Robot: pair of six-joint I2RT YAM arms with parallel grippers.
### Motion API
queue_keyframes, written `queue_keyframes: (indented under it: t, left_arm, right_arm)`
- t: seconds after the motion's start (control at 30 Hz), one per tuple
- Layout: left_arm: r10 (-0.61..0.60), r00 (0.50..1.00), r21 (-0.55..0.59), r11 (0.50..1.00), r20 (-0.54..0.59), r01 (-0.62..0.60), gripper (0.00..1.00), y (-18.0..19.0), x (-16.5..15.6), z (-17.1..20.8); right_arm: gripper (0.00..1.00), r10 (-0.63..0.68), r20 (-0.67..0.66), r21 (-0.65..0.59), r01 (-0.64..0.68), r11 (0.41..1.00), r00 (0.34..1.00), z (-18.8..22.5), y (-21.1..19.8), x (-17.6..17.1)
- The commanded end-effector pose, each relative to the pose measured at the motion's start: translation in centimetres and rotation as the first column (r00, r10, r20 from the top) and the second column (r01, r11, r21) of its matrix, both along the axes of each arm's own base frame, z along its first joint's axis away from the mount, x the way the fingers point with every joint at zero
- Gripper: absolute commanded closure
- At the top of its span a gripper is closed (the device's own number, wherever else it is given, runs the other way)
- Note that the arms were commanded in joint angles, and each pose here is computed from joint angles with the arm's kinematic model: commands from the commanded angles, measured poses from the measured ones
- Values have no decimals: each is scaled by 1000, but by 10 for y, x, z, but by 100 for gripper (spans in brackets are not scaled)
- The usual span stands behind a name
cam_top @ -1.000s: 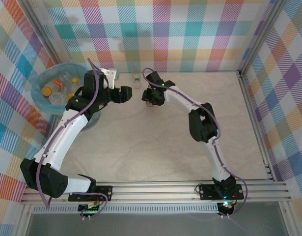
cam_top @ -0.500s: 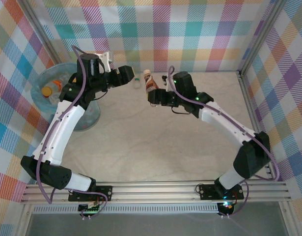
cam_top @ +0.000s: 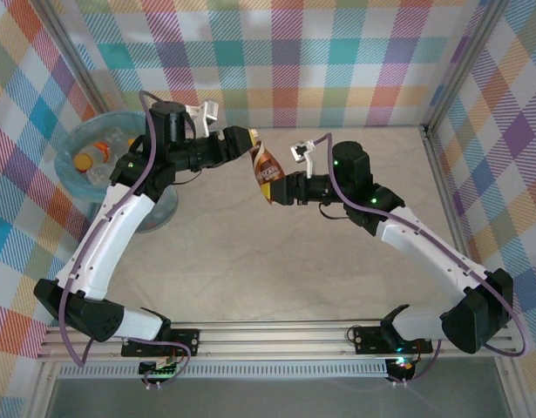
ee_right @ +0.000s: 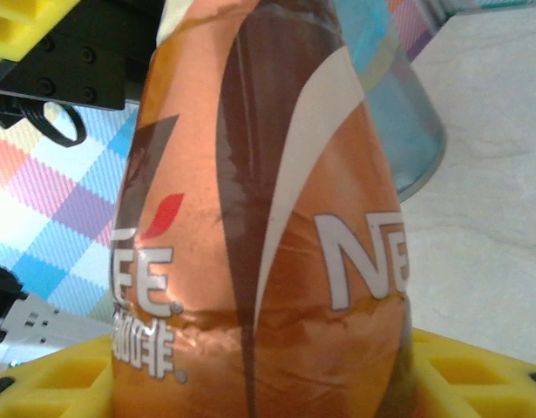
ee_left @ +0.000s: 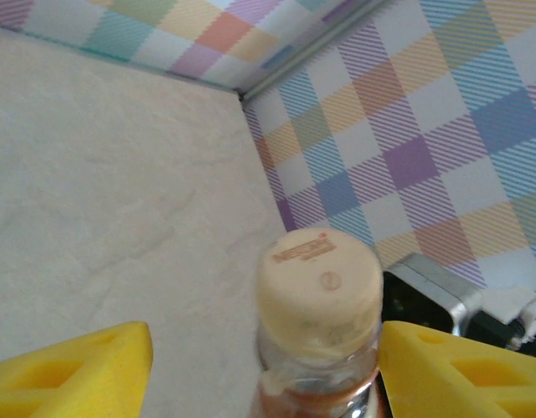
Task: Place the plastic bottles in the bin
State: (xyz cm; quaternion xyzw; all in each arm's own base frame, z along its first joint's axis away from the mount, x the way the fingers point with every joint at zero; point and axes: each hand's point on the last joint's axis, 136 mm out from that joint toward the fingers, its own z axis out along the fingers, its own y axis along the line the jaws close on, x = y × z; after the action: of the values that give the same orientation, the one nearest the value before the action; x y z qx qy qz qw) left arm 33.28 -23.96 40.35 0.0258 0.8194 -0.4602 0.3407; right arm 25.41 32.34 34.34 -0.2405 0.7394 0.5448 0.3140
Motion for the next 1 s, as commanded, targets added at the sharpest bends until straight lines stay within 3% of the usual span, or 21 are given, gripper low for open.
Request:
queue_keyframes:
  t: [0.0, 0.17, 0.63, 0.7, 0.83, 0.87, 0.97]
  left_arm:
    - [-63, 998, -44, 997, 11, 64, 32, -11, -19, 11]
    - [-52, 998, -55, 997, 42, 55, 38, -8, -24, 20]
    - [6, 994, -57, 998, 111, 1, 76, 8, -34, 38]
    - [24, 992, -56, 998, 126, -17, 80, 12, -35, 41]
    - [121, 978, -38, 993, 172, -116, 94, 31, -36, 52]
    - [159, 970, -27, 987, 186, -157, 99, 39, -36, 55]
    - [300, 918, 23, 948, 261, -317, 100, 73, -36, 67]
  right_arm:
    - [48, 103, 89, 51, -108, 993, 991, 20, 8, -22]
    - [48, 131, 107, 53, -137, 989, 986, 24, 12, -30]
    - [43, 125, 124, 51, -132, 990, 984, 28, 17, -31]
    - [37, 123, 123, 49, -130, 990, 985, 30, 18, -31]
    - [14, 70, 127, 28, -74, 997, 989, 36, 20, -25]
    - [11, 49, 131, 20, -52, 998, 990, 37, 20, -22]
    - [9, -3, 152, 15, 0, 1000, 988, 46, 20, -12]
